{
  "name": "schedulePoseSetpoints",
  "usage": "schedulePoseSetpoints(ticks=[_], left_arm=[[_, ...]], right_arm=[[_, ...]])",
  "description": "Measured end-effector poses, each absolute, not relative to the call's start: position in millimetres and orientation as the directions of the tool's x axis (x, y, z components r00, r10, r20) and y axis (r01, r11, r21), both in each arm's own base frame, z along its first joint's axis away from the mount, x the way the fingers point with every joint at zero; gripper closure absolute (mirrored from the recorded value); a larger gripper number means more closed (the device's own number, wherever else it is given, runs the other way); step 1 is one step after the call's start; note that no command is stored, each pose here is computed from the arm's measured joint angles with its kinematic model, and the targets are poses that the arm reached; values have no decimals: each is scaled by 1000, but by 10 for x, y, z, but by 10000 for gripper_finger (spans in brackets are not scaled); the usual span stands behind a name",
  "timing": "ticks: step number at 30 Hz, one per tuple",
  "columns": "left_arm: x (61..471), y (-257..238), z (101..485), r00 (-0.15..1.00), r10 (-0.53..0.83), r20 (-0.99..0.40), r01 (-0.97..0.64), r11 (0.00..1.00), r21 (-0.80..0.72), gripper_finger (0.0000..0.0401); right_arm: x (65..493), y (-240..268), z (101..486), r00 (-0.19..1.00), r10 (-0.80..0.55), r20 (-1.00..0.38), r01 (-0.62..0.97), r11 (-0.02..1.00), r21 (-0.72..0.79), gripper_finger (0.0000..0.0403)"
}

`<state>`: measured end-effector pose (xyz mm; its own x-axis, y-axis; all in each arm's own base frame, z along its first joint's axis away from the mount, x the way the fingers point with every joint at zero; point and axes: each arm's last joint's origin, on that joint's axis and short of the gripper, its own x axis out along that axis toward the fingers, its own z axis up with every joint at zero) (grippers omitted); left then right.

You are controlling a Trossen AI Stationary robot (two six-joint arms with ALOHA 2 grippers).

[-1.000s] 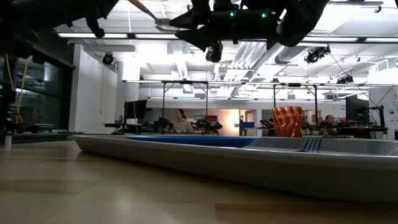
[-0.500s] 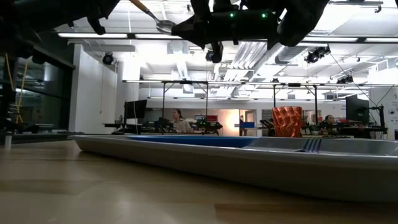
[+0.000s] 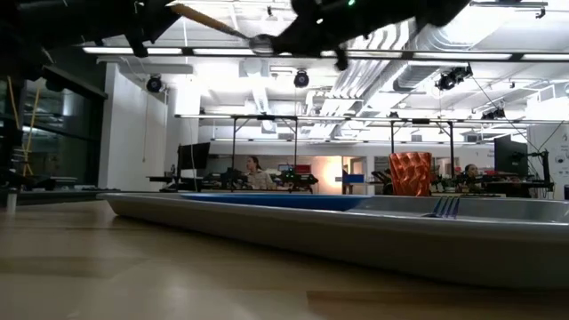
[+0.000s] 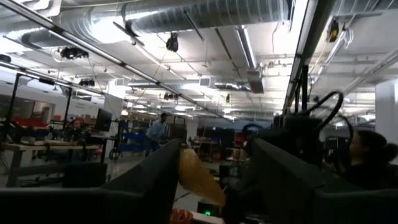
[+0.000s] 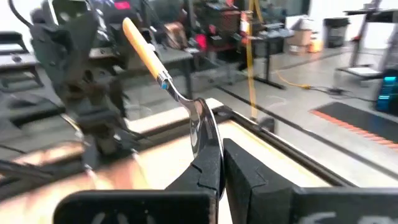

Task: Pick and place plate/cup/fork/spoon on tray
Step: Put the yellow spoon on the right side of the gray serving tray

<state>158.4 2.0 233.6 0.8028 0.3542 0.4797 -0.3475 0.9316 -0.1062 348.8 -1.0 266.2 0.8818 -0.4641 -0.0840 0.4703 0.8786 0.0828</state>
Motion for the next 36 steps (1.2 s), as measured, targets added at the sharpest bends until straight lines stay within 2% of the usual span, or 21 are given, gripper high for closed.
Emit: schedulePoseSetpoints(ticks=[3,6,11,13,15,19,24,28,36], left_arm=[[1565,21,2348,817,353,456,-348,932,-98,192],[1577,20,2390,839,353,415,-354,932,-78,185],[1662,15,2472,889,350,294,-361,932,-19,183],[1711,13,2491,909,350,225,-363,932,14,183],[1753,16,2500,921,361,142,-371,927,50,183],[1822,15,2519,931,365,-16,-362,928,86,183],[1872,-14,2479,946,273,-174,-265,962,68,183],[1920,-54,2444,962,144,-232,-140,990,36,183],[2011,-93,2279,941,28,-338,-37,999,-18,183]], right_arm=[[3289,30,2803,835,-531,-148,539,842,23,402],[3055,78,3009,807,-570,-154,577,817,1,402],[2717,202,3269,839,-520,-160,526,850,-2,403],[2670,244,3302,846,-488,-215,497,868,-12,403],[2647,281,3280,824,-459,-334,477,878,-28,403],[2742,323,3227,711,-423,-561,471,879,-65,403],[3031,367,3195,583,-385,-716,437,891,-123,403],[3313,411,3177,520,-383,-764,400,899,-179,403],[3780,513,3228,527,-299,-796,273,946,-175,403]])
